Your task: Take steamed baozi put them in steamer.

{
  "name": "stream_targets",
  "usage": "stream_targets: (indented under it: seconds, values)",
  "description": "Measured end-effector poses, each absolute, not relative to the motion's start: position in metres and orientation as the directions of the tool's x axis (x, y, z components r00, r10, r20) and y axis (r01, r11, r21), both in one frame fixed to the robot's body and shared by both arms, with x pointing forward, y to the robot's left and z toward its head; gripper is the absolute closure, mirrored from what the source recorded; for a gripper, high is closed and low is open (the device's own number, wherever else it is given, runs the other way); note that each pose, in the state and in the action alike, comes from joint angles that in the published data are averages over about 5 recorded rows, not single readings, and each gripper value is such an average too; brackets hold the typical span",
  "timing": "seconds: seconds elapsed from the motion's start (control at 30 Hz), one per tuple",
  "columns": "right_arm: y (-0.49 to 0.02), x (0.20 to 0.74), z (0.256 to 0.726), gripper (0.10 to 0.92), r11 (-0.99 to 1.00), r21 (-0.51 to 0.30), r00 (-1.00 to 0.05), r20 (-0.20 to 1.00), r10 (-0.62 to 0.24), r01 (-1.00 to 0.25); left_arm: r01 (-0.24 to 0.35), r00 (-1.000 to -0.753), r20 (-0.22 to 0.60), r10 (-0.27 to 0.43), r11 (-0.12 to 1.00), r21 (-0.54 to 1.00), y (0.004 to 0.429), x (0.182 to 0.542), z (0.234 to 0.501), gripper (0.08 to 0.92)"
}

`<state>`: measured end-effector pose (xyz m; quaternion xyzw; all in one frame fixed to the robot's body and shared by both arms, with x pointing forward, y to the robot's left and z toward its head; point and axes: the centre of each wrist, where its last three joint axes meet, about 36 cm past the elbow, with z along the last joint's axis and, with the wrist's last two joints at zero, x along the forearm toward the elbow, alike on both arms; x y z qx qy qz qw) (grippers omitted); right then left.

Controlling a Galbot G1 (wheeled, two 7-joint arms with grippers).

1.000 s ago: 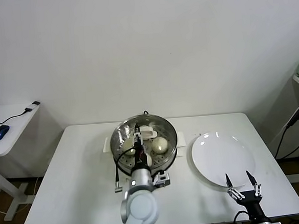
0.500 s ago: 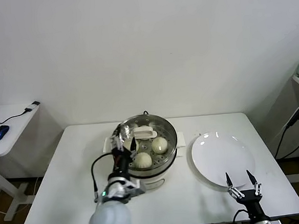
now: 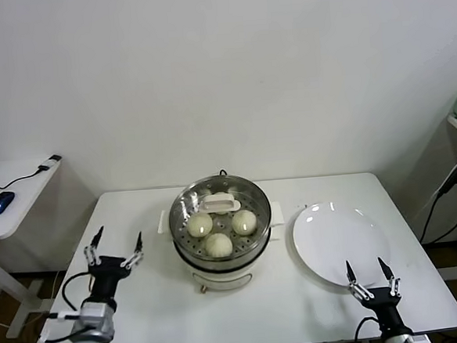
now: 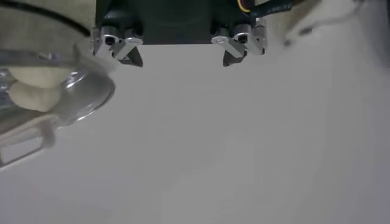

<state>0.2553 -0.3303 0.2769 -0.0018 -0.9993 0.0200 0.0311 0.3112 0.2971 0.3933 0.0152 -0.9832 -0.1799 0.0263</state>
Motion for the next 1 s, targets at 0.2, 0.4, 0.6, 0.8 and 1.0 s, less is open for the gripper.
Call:
stream_targets:
  seconds: [0.2,0.4,0.6,0.8,1.0]
  values:
    - [-0.329,0.258,0.274,0.2,0.999,-0.031,-0.998,0.063,0.011,0.009,-0.022,-0.998,0.06,-0.036,0.974,0.227,0.315,0.298,0.357,0.177]
    - [-0.33,0.258,0.272,0.2,1.0,-0.025,-0.998,0.07,0.008,0.007,-0.006,-0.997,0.074,-0.018,0.988,0.156,0.315,0.289,0.323,0.177]
    - [-0.33,0.257,0.27,0.199,1.0,-0.021,-0.997,0.074,0.006,0.004,0.01,-0.996,0.089,-0.001,0.993,0.118,0.309,0.281,0.301,0.177]
    - [-0.328,0.256,0.269,0.2,1.0,-0.017,-0.997,0.076,0.003,0.002,0.016,-0.995,0.096,0.006,0.995,0.097,0.307,0.276,0.29,0.177]
    - [-0.326,0.257,0.267,0.2,1.0,-0.011,-0.997,0.076,0.004,0.003,0.018,-0.995,0.099,0.009,0.996,0.087,0.306,0.273,0.284,0.177]
